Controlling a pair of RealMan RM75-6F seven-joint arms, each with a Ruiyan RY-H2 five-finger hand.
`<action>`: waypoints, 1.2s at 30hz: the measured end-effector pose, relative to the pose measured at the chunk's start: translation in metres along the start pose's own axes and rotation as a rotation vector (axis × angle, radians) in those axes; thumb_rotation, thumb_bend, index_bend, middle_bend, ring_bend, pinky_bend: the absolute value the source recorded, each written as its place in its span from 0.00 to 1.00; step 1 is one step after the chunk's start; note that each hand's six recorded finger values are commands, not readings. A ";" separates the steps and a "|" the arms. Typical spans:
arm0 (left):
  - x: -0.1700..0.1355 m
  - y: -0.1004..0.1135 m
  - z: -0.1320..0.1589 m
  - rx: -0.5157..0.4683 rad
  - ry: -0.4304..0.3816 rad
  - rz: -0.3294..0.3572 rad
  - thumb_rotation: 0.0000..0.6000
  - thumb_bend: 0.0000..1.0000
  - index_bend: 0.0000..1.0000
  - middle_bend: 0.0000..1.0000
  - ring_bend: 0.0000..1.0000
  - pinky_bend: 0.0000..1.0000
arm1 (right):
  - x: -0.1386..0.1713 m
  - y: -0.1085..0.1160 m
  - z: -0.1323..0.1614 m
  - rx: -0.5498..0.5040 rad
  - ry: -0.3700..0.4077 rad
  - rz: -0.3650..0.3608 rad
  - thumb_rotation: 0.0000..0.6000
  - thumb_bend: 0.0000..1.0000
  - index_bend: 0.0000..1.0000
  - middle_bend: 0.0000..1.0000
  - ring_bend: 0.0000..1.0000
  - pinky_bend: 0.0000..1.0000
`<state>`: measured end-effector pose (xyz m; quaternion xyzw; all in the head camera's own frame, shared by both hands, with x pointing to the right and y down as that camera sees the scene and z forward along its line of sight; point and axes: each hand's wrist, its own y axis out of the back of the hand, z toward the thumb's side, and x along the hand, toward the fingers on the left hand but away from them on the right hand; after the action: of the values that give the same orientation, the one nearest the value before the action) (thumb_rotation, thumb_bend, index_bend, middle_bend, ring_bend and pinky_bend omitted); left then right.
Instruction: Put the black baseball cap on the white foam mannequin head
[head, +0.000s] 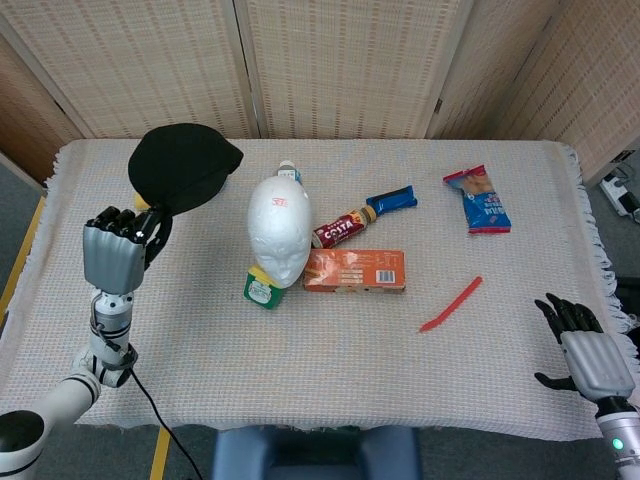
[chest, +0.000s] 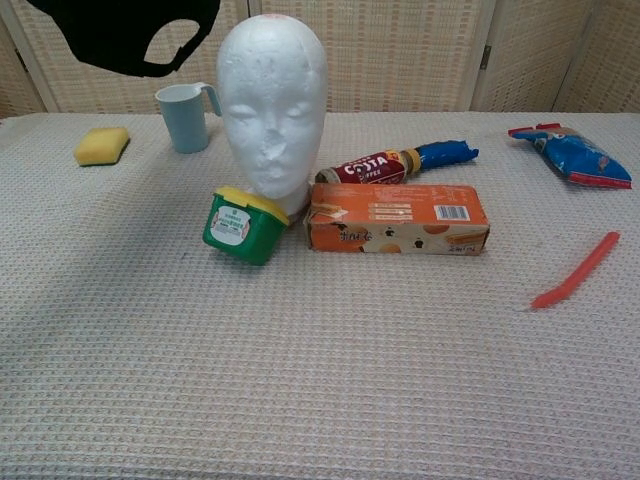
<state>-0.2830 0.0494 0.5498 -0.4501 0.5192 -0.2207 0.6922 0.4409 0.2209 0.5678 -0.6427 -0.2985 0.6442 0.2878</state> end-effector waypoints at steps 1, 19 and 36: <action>0.005 0.000 0.006 -0.005 -0.009 0.008 1.00 0.62 0.74 1.00 1.00 1.00 | -0.001 0.001 -0.001 -0.004 -0.003 0.002 1.00 0.05 0.00 0.00 0.00 0.00; 0.004 -0.021 0.126 -0.087 -0.259 -0.042 1.00 0.63 0.75 1.00 1.00 1.00 | 0.006 0.021 -0.015 -0.051 -0.021 -0.038 1.00 0.05 0.00 0.00 0.00 0.00; -0.063 -0.043 0.142 -0.089 -0.312 -0.233 1.00 0.17 0.05 1.00 1.00 1.00 | 0.008 0.023 -0.014 -0.053 -0.015 -0.050 1.00 0.05 0.00 0.00 0.00 0.00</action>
<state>-0.1691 0.1324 0.6275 -0.5660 0.3593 -0.2039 0.7134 0.4548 0.2123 0.5454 -0.6374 -0.3334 0.6337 0.2844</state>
